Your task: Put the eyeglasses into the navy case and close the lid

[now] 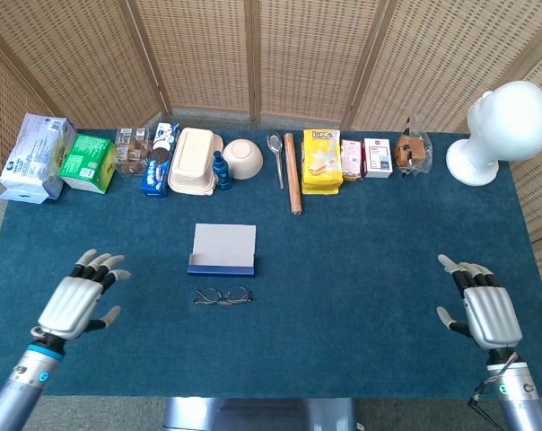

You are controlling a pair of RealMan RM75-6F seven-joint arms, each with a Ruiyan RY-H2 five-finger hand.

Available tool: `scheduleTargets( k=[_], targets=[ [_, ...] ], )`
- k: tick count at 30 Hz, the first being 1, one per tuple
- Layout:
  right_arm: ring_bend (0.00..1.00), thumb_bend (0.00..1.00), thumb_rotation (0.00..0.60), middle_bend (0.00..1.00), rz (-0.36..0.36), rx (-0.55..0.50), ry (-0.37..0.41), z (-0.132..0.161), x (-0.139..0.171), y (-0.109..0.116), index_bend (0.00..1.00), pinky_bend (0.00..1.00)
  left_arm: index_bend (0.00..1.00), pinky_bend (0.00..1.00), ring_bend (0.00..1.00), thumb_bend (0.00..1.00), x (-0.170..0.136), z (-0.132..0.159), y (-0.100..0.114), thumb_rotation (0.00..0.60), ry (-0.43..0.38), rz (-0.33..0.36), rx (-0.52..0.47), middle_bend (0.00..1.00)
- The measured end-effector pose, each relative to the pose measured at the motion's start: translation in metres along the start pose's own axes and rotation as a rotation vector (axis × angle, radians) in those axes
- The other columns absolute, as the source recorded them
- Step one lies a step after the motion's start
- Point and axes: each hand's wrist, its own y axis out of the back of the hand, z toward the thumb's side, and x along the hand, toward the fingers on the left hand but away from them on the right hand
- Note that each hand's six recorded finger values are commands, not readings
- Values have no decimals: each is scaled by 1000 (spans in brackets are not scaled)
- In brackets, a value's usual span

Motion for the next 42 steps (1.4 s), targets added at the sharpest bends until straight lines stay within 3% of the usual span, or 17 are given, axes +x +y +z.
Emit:
scheduleTargets(
  k=[7, 13, 23, 42],
  targets=[
    [207, 268, 600, 289, -3, -4, -9, -4, 1, 0, 138, 211, 294, 33, 73, 284, 25, 41, -21, 600, -95, -29, 7, 134],
    [207, 268, 600, 289, -3, -5, -23, -9, 4, 0, 139, 211, 290, 18, 59, 283, 46, 67, -42, 600, -130, -81, 11, 118],
    [207, 269, 600, 291, -13, -7, -37, -14, 9, 2, 139, 211, 295, 19, 26, 283, 80, 87, -55, 600, -136, -131, -6, 99],
    [207, 270, 600, 293, -20, -10, -48, -20, 12, 5, 140, 231, 337, 10, 0, 282, 98, 116, -80, 600, -177, -201, 8, 77]
  ],
)
